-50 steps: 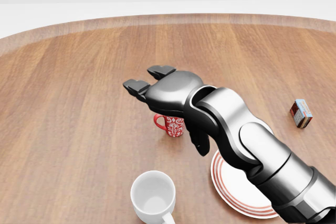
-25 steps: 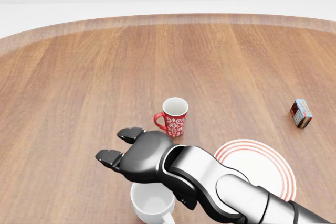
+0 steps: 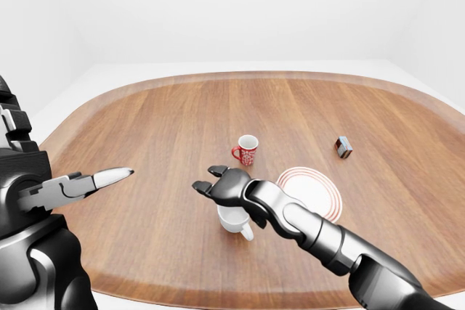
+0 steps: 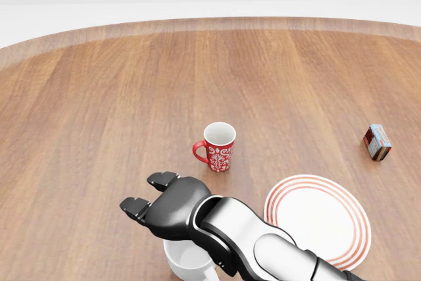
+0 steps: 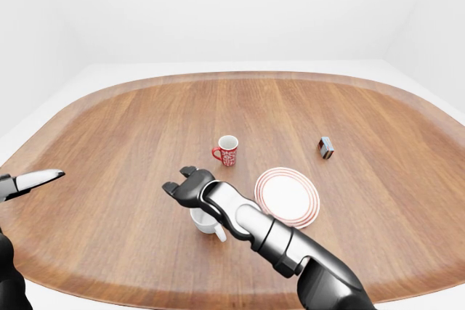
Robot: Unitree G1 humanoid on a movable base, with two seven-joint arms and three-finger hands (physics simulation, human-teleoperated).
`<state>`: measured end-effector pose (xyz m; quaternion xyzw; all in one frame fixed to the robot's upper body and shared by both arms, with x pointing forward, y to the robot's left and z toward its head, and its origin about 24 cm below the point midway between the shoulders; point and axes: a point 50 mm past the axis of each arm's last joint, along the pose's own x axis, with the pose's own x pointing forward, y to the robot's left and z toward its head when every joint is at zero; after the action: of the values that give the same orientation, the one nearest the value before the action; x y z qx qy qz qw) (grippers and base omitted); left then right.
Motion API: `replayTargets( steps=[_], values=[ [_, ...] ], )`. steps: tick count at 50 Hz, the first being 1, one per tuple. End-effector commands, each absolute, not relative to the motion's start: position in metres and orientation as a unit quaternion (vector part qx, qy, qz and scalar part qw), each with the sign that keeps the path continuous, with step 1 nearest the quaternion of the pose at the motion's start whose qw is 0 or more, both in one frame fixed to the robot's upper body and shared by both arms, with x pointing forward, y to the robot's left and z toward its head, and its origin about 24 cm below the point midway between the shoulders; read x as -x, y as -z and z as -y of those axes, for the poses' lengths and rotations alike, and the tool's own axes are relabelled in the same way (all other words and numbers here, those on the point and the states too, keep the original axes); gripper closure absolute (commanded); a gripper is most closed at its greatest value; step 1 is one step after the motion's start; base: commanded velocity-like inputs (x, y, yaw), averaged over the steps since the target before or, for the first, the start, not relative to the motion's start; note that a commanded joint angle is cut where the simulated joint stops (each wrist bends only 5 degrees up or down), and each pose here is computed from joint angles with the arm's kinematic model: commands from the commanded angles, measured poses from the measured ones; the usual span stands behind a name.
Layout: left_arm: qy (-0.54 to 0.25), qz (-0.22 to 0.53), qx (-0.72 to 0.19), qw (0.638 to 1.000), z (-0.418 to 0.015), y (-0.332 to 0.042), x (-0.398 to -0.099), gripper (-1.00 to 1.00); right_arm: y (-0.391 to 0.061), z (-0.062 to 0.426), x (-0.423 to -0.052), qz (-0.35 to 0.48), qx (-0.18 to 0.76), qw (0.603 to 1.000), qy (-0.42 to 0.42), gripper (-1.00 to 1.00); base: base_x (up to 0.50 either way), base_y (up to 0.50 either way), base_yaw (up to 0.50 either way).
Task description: Put the white mug on the plate.
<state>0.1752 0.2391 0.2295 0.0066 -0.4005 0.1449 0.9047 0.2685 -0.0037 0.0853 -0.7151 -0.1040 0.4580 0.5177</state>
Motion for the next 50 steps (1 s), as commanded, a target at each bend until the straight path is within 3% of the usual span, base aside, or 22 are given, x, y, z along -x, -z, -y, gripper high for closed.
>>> replayTargets(
  steps=[1,25,38,50],
  values=[
    [-0.145,0.4,-0.006,0.905,-0.239,-0.229,-0.175,-1.0,-0.077,0.001,-0.27,0.085,0.713,0.528,-0.453,-1.0,0.0,0.0,0.0],
    [-0.145,0.388,-0.005,0.91,-0.239,-0.224,-0.177,-1.0,-0.056,0.004,-0.276,0.023,0.707,0.561,-0.429,-1.0,0.0,0.0,0.0],
    [-0.145,0.39,-0.004,0.909,-0.239,-0.225,-0.177,-1.0,-0.051,0.012,-0.29,-0.036,0.697,0.602,-0.388,-1.0,0.0,0.0,0.0],
    [-0.144,0.393,-0.004,0.908,-0.239,-0.227,-0.177,-1.0,-0.056,0.019,-0.307,-0.064,0.697,0.616,-0.36,-1.0,0.0,0.0,0.0]
  ],
)
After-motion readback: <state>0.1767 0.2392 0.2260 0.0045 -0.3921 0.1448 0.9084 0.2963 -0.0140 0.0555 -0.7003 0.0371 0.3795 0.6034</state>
